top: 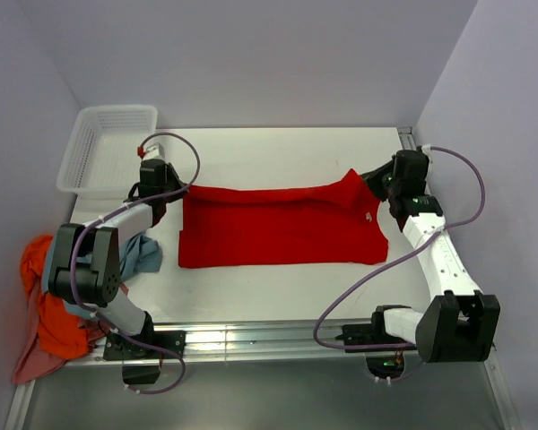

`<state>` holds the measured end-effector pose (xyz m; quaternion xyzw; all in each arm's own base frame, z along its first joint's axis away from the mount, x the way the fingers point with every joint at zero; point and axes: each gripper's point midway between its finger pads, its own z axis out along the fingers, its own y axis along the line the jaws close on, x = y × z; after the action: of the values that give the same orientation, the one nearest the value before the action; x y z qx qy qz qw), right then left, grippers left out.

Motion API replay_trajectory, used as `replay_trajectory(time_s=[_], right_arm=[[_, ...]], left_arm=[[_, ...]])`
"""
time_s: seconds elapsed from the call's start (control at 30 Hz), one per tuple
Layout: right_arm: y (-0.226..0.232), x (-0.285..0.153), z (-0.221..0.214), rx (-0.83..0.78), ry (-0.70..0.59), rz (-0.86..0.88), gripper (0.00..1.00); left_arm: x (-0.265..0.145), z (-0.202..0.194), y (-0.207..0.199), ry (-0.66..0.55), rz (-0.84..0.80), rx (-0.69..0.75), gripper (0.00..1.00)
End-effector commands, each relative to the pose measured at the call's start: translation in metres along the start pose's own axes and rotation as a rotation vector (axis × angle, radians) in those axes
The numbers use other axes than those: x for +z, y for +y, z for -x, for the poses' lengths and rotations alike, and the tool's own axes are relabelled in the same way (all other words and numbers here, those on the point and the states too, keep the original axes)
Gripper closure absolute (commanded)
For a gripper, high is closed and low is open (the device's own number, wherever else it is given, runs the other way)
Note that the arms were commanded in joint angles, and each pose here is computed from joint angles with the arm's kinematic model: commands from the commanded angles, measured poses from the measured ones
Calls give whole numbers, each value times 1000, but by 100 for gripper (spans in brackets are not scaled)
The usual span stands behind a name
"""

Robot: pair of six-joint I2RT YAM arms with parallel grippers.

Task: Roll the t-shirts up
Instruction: Fold the tshirt

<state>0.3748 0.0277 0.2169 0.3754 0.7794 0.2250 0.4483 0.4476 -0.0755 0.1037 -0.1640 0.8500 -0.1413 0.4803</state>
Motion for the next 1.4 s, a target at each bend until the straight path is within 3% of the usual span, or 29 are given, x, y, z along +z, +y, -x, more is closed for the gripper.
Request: replay_trajectory(time_s=[0.0,0.6,0.97,1.1,1.17,1.2,1.37], right_arm=[[-2,-10,-1,-16,-19,14,100],[-66,-21,-48,-8,16,-67,100],[-98,-32,-68,40,-13,-90,100],[-108,-33,-69,24,-24,-124,89],[-112,-33,-70,14,-18,-140,72],[-113,-33,-71,12,-15,-144,69],[-113,-34,-68,-5,-22,-149,64]], left_arm=[[-10,12,-14,-50,-61,-28,100],[-18,-28,9,-7,-13,-103,99],[-28,-29,18,-48,13,-158,85],[-33,-26,19,-69,11,-169,75],[-39,-21,17,-91,0,-173,68],[-41,-19,17,-98,-3,-171,64],[-56,0,11,-157,-24,-163,59]])
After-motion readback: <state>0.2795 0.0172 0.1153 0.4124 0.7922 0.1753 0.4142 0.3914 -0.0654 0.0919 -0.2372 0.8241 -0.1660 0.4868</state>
